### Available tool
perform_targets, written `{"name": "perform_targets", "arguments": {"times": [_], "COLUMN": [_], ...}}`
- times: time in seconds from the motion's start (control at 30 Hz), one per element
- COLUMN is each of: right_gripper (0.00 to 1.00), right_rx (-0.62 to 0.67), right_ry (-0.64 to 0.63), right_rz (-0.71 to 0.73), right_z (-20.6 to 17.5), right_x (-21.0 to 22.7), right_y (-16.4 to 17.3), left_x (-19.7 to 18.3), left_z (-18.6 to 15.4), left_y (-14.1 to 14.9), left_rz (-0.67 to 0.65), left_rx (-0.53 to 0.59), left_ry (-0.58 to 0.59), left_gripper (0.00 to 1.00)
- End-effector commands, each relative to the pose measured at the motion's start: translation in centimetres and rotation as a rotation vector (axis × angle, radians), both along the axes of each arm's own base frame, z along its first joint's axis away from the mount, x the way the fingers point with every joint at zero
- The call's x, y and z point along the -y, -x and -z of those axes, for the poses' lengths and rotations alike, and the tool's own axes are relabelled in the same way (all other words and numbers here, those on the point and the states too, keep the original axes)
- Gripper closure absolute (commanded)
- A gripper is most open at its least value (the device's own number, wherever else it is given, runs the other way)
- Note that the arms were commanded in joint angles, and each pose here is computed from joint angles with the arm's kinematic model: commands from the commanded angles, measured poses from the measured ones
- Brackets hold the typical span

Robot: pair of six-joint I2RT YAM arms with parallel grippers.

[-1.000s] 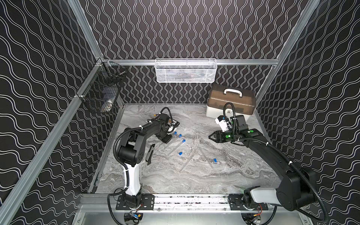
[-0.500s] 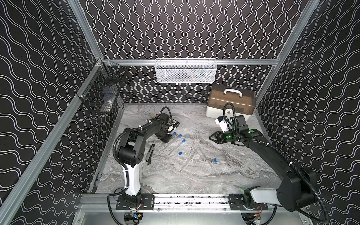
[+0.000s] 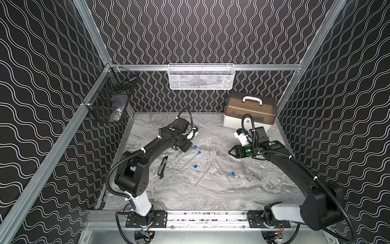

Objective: Insert stoppers into test tubes
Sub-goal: Place the test tube at the center of the board, then pick up the test tube at the center of the board.

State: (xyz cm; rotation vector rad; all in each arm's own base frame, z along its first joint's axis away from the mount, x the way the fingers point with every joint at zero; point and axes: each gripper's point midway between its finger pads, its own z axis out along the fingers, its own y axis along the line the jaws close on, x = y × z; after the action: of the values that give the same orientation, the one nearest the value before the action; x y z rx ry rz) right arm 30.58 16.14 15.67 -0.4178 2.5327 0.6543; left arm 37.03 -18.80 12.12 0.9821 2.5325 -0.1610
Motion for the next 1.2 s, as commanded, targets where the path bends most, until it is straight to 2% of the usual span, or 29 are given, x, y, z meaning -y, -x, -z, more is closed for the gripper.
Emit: {"name": "perform_targets", "arguments": {"times": [0.0, 0.17, 0.37, 0.67, 0.8, 1.17], "right_gripper": [0.48, 0.48, 0.48, 0.48, 0.48, 0.48], "right_rx": [0.003, 0.005, 0.019, 0.026, 0.029, 0.027], "right_ry": [0.02, 0.032, 0.038, 0.046, 0.052, 0.056], "right_rz": [0.038, 0.059, 0.071, 0.065, 0.067, 0.064], "right_z": [0.2, 0.4, 0.6, 0.4, 0.4, 0.6], "right_x": [0.6, 0.9, 1.2, 1.4, 1.6, 1.6], "right_y": [-0.2, -0.2, -0.2, 0.3, 0.4, 0.6], "left_x": [1.6, 4.3, 6.5, 8.5, 8.1, 7.8], "left_z": [0.2, 0.4, 3.2, 6.5, 7.7, 10.0], "left_y": [4.4, 9.4, 13.3, 13.4, 13.2, 13.0], "left_rz": [-0.045, -0.12, -0.101, -0.096, -0.101, -0.108], "left_rx": [-0.095, -0.157, -0.214, -0.206, -0.188, -0.183], "left_ry": [-0.041, -0.016, -0.067, -0.121, -0.172, -0.203], "left_gripper": [0.62, 0.6, 0.52, 0.51, 0.51, 0.64]}}
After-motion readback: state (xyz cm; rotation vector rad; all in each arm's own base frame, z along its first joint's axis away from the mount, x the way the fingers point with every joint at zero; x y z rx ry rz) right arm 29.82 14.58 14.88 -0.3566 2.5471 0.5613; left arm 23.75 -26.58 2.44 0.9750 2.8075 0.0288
